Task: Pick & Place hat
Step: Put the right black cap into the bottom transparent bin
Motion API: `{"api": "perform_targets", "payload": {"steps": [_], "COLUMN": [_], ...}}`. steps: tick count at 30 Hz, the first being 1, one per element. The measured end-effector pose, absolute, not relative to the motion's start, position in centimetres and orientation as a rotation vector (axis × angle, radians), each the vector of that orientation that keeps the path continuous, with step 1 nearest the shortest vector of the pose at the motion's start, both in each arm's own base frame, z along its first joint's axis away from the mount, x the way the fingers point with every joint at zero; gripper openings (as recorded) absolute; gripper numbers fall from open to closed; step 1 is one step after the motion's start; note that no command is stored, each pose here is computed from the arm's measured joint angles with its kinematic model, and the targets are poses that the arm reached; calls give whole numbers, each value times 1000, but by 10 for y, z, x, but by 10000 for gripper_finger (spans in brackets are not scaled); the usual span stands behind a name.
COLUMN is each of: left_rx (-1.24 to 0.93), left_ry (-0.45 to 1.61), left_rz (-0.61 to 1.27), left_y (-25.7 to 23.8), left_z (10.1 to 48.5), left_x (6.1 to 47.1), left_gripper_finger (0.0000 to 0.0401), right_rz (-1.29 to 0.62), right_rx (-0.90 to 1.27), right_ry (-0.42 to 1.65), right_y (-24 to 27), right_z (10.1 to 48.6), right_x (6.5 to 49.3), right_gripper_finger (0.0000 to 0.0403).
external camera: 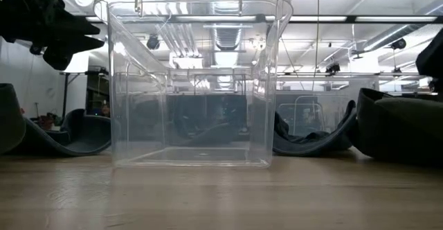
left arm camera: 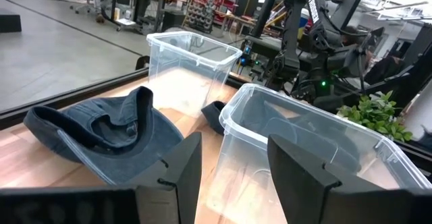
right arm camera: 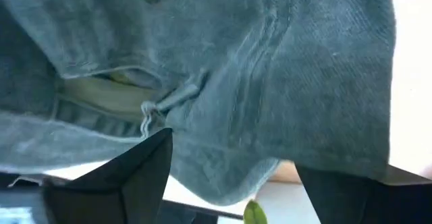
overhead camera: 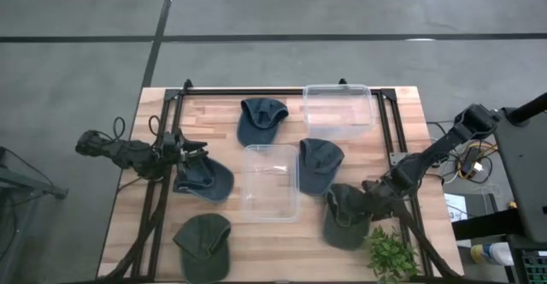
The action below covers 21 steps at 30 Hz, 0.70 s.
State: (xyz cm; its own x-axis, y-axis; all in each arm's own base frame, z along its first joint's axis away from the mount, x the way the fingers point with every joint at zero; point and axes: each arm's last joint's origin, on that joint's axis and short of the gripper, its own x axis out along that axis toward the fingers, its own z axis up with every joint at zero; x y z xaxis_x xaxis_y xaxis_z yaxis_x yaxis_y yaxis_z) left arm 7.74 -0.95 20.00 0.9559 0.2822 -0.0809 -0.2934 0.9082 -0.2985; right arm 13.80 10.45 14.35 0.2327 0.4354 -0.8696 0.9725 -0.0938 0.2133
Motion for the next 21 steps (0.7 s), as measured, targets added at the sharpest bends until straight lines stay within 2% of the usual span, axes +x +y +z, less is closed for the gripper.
{"api": "perform_targets", "payload": {"steps": [5, 15, 21], "left_rx": [-314, -313, -321], "left_ry": [36, 36, 35], "left_rz": [297, 297, 297], "left_y": [-10, -10, -10], "left_z": [200, 200, 200], "left_x": [77, 77, 77], "left_gripper_finger": [162, 162, 162], "right_rz": [-875, -801, -763], "right_rx": [1653, 1630, 1652], "right_ry": [1303, 1286, 1244], "right_y": [104, 106, 105], "right_z": [134, 139, 160], "right_x": [139, 142, 143], "right_gripper_finger": [225, 26, 22]}}
